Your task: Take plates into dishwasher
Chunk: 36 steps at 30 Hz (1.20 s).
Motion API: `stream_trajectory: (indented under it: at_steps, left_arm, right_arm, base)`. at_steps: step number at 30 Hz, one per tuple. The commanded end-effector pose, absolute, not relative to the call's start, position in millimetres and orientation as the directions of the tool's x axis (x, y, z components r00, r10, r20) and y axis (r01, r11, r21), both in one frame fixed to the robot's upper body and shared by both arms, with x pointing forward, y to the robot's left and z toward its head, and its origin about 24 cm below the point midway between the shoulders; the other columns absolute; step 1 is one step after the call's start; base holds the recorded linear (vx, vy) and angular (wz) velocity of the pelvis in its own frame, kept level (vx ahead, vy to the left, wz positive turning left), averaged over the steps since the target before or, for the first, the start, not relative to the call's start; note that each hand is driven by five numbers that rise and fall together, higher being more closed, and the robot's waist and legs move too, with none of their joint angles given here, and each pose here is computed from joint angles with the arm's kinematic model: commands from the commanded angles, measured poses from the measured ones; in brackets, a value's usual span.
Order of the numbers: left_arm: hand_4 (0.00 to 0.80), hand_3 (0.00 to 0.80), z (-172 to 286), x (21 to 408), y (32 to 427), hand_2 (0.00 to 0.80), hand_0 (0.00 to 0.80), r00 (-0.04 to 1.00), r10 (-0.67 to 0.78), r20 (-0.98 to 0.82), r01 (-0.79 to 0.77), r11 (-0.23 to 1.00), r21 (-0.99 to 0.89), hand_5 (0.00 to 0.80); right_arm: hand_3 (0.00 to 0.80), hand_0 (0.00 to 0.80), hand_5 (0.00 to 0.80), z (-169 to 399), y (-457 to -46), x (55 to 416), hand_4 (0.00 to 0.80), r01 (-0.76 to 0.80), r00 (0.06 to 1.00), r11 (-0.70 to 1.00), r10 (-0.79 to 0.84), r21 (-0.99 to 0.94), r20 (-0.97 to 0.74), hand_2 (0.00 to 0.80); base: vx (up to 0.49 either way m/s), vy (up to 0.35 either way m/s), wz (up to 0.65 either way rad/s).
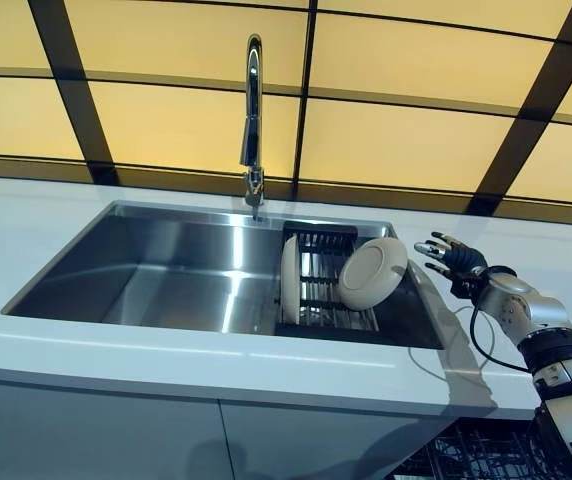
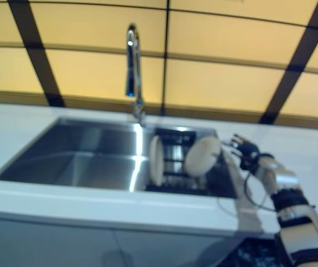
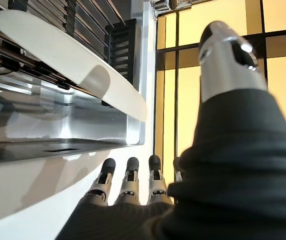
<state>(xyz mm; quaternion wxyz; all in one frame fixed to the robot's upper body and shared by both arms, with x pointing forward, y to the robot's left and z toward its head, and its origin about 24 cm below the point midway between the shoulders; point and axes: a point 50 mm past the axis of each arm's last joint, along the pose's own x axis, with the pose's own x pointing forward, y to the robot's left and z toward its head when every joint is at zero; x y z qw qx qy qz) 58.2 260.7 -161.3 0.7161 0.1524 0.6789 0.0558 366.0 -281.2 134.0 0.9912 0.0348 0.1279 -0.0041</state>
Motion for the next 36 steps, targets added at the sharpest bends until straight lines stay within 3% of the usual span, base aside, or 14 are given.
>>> stream_trajectory:
  at_steps: [1, 36]
  left_arm:
    - [0.000, 0.000, -159.5, 63.3, 265.7, 0.000, 0.000, 0.066, 0.306, -0.950, 0.186, 0.931, 0.313, 0.000]
    - [0.000, 0.000, -160.8, 61.5, 261.9, 0.000, 0.000, 0.068, 0.292, -0.954, 0.186, 0.936, 0.299, 0.000]
  right_arm:
    - [0.000, 0.000, 0.000, 157.0, -278.8, 374.0, 0.000, -0.001, 0.984, 0.996, 0.016, 0.087, -0.177, 0.000]
    - [0.000, 0.000, 0.000, 138.5, -277.3, 371.7, 0.000, -0.010, 0.959, 0.999, 0.019, 0.035, -0.283, 0.000]
  base:
    - [0.000, 0.000, 0.00]
    - [0.000, 0.000, 0.00]
